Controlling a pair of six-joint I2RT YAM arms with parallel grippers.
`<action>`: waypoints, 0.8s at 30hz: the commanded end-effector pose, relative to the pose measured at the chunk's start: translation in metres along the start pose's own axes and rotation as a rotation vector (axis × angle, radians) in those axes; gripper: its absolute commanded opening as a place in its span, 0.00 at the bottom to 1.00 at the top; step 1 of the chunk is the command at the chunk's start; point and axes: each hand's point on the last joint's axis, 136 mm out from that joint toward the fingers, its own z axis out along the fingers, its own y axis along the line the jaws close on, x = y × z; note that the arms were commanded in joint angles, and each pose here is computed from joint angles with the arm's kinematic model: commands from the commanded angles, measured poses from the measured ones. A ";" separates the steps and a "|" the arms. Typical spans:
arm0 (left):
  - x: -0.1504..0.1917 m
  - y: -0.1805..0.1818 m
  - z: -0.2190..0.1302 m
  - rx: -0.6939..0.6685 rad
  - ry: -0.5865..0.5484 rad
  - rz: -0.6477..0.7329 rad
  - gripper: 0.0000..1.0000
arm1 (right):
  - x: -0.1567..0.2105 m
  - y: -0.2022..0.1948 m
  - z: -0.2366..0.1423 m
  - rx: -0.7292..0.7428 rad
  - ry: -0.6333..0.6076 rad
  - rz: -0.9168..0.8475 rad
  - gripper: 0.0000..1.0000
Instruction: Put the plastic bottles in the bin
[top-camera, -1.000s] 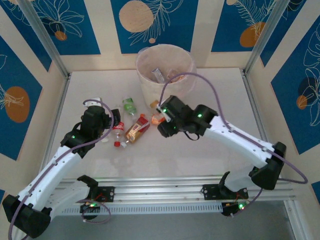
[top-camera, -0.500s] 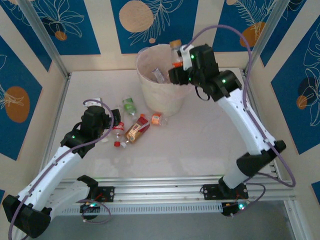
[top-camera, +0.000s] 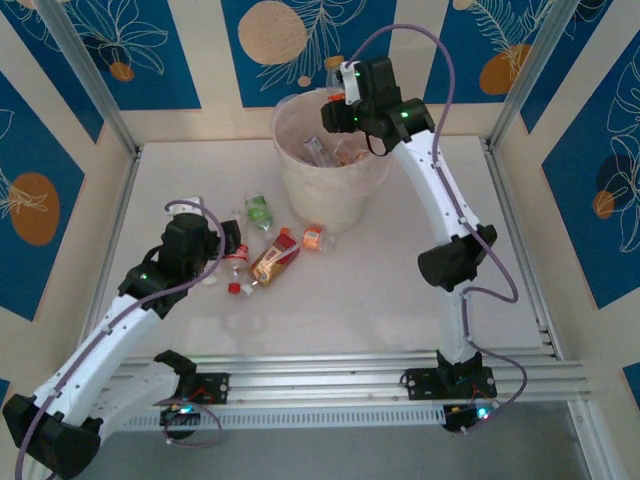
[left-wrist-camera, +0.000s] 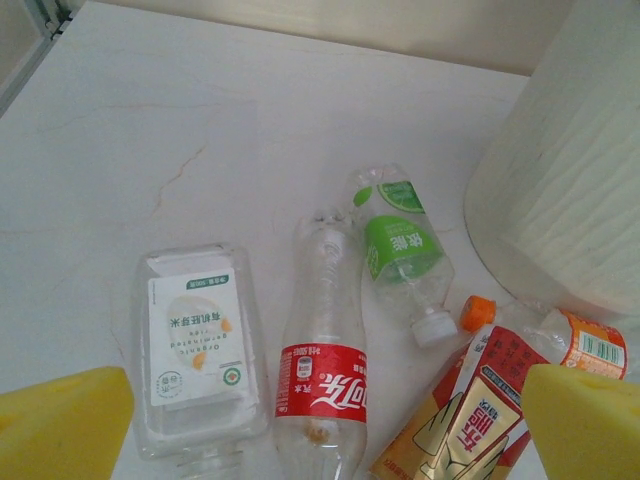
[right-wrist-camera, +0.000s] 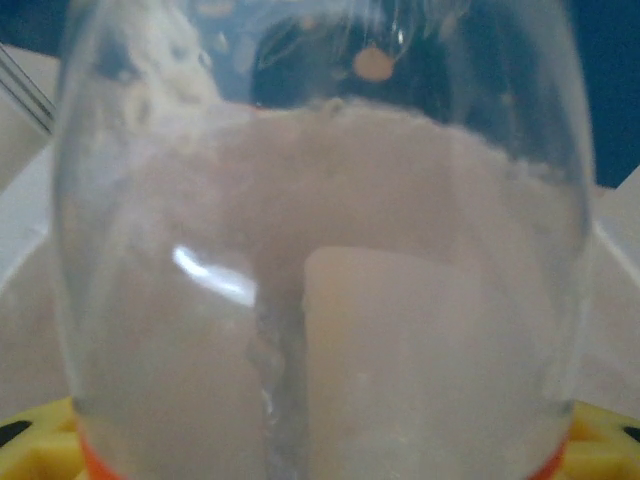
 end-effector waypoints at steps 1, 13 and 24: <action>-0.006 0.003 -0.007 -0.006 -0.011 -0.012 1.00 | 0.006 0.001 0.008 -0.024 0.031 -0.028 0.27; -0.006 0.002 -0.004 -0.007 -0.007 -0.007 1.00 | 0.051 -0.012 0.053 0.024 0.175 -0.116 0.28; -0.007 0.004 -0.006 -0.013 -0.009 -0.006 1.00 | 0.067 -0.021 0.065 0.096 0.228 -0.195 0.49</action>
